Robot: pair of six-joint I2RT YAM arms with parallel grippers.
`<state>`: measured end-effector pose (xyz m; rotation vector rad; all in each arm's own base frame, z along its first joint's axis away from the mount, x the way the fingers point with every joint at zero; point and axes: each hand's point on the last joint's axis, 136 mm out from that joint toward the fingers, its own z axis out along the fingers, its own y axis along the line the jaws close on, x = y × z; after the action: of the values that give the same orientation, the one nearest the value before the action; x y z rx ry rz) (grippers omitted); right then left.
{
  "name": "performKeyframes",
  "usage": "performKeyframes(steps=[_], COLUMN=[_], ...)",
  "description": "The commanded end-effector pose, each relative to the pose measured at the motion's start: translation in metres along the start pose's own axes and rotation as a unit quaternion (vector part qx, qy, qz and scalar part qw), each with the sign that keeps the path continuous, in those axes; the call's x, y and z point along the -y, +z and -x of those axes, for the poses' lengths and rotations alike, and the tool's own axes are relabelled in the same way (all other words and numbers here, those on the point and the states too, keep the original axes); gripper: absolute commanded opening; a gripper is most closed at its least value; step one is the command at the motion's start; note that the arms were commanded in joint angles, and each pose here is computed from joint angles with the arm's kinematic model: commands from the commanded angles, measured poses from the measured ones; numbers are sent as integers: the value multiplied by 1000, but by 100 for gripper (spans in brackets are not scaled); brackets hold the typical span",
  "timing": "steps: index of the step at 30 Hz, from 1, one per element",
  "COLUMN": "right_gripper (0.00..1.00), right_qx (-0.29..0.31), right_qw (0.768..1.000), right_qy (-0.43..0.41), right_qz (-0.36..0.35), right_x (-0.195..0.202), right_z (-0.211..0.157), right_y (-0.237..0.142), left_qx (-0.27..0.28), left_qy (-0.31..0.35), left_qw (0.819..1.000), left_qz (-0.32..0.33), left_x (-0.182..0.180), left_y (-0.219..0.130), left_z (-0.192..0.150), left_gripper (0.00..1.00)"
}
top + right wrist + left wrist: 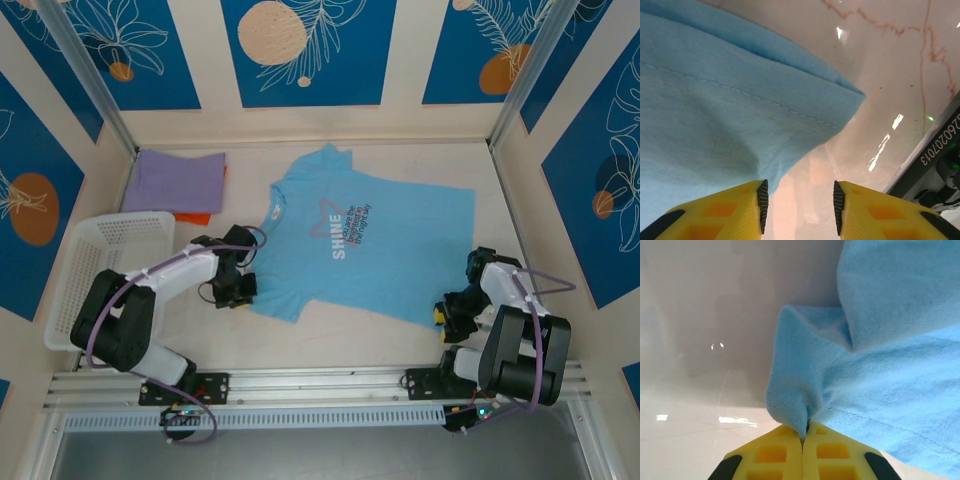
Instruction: Fold and stack the t-shirts
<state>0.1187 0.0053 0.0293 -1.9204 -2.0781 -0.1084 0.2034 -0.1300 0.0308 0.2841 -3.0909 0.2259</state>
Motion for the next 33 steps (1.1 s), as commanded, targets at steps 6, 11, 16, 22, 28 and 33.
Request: performKeyframes(steps=[6,11,16,22,28,33], right_gripper=[42,46,46,48,46,44], right_qx=[11,66,74,150,157,156], right_qw=[1000,995,992,978,972,974], right_qy=[0,-5,18,34,67,87], right_qz=[5,75,96,141,162,142], right_x=[-4,4,6,-9,-7,4], right_z=[-14,-16,-18,-5,0,-1], right_y=[-1,2,13,5,14,22], left_qx=[-24,-29,-30,-33,-39,-39], left_qy=[16,28,42,59,71,72], left_qw=[1000,999,999,998,997,997], left_qz=[8,14,15,10,9,18], left_x=[-1,-4,-3,0,2,-1], left_y=[-21,-25,-28,-29,-27,-30], left_z=[-15,-18,-18,-17,-18,-20], left_gripper=[0,0,0,0,0,0])
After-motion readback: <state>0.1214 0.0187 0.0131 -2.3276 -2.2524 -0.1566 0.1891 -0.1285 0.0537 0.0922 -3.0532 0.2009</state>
